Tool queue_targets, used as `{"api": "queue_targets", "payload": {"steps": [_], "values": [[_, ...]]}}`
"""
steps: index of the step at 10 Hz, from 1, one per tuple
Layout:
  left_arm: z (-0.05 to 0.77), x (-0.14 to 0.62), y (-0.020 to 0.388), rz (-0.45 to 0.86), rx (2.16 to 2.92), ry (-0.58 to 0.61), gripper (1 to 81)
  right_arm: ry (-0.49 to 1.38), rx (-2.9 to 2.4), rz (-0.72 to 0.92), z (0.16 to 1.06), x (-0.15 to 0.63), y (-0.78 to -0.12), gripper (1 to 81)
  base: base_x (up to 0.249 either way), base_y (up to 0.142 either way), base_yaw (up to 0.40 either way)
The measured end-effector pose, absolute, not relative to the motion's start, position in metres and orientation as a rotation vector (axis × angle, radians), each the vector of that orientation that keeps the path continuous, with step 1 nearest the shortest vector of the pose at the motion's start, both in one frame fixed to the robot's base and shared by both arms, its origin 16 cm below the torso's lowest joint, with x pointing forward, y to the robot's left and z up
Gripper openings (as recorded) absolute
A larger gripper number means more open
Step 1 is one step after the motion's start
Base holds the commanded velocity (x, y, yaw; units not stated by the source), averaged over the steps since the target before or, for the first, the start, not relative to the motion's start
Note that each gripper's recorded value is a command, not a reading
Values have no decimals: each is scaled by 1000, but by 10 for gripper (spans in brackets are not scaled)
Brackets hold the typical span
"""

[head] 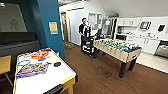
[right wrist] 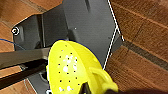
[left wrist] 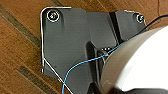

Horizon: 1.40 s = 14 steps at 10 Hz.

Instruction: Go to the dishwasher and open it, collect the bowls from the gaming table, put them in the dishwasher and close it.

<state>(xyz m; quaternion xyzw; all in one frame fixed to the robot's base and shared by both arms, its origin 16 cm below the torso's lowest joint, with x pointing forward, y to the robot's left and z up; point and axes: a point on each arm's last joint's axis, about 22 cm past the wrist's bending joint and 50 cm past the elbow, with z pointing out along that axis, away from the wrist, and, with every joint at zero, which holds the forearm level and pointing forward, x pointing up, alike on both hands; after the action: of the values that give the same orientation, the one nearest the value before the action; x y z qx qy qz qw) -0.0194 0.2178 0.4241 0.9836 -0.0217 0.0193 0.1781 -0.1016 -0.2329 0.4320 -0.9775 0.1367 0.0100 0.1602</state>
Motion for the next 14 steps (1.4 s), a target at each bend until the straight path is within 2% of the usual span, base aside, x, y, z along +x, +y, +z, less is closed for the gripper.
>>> {"api": "queue_targets", "payload": {"steps": [14], "values": [[424,-20,219,56,2783,-68,10,373,-2801,23,431,-102,-235,10,0,0,-400]]}}
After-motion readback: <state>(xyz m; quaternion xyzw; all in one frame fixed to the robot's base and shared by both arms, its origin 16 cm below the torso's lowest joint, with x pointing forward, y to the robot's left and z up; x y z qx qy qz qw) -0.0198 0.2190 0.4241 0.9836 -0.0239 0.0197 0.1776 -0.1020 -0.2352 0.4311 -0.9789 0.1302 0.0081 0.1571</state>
